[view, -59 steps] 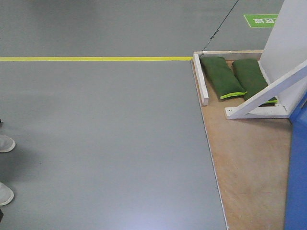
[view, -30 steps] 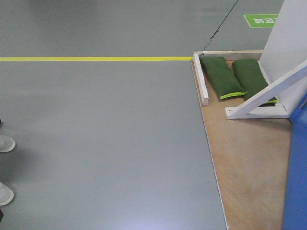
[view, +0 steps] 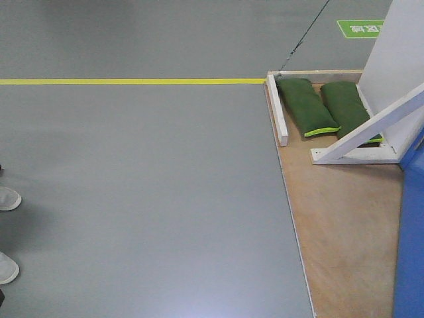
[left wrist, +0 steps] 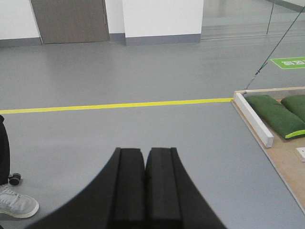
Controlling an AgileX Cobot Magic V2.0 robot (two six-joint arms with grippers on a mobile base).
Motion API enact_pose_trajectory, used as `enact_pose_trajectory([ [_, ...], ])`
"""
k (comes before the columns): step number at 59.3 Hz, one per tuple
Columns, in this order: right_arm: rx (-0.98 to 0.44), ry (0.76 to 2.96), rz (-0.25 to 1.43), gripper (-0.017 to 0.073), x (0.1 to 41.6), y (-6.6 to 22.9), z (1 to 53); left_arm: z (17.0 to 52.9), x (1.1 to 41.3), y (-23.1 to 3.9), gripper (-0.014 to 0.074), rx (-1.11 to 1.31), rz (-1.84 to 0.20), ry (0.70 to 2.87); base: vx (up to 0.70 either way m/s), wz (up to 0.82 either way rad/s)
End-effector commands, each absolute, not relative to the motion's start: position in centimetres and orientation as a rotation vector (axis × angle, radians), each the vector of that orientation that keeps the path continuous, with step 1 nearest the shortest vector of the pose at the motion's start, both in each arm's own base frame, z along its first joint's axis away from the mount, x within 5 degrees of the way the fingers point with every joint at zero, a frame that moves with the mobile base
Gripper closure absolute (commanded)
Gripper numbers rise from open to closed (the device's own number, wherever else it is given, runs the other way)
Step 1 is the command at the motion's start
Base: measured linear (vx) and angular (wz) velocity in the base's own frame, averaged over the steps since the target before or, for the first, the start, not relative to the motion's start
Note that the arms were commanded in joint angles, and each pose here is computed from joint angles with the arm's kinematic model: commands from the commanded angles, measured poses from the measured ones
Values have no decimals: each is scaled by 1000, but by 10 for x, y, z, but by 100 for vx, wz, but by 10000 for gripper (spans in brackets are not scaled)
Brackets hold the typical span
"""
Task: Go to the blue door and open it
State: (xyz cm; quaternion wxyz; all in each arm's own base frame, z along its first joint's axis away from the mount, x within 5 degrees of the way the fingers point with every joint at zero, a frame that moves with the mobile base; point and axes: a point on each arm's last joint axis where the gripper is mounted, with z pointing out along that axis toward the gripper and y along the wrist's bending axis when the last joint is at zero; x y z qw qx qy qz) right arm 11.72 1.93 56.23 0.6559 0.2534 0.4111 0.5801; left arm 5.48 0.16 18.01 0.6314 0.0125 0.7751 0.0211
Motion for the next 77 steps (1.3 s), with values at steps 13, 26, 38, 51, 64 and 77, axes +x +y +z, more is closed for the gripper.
enact_pose_trajectory([
  [13, 601, 874, 1226, 547, 117, 8, 568, 197, 54, 1, 521, 29, 34, 1651, 0, 0],
  [26, 679, 774, 1024, 547, 113, -18, 569, 197, 54, 1, 521, 29, 34, 1651, 0, 0],
  [38, 766, 598, 828, 547, 99, -44, 575, 197, 54, 1, 521, 29, 34, 1651, 0, 0],
  [51, 741, 386, 801, 547, 65, -45, 607, 197, 54, 1, 521, 29, 34, 1651, 0, 0],
  [64, 713, 153, 769, 547, 25, -45, 636, 197, 54, 1, 521, 29, 34, 1651, 0, 0],
  [77, 667, 43, 655, 547, 12, -47, 653, 197, 54, 1, 521, 29, 34, 1651, 0, 0],
])
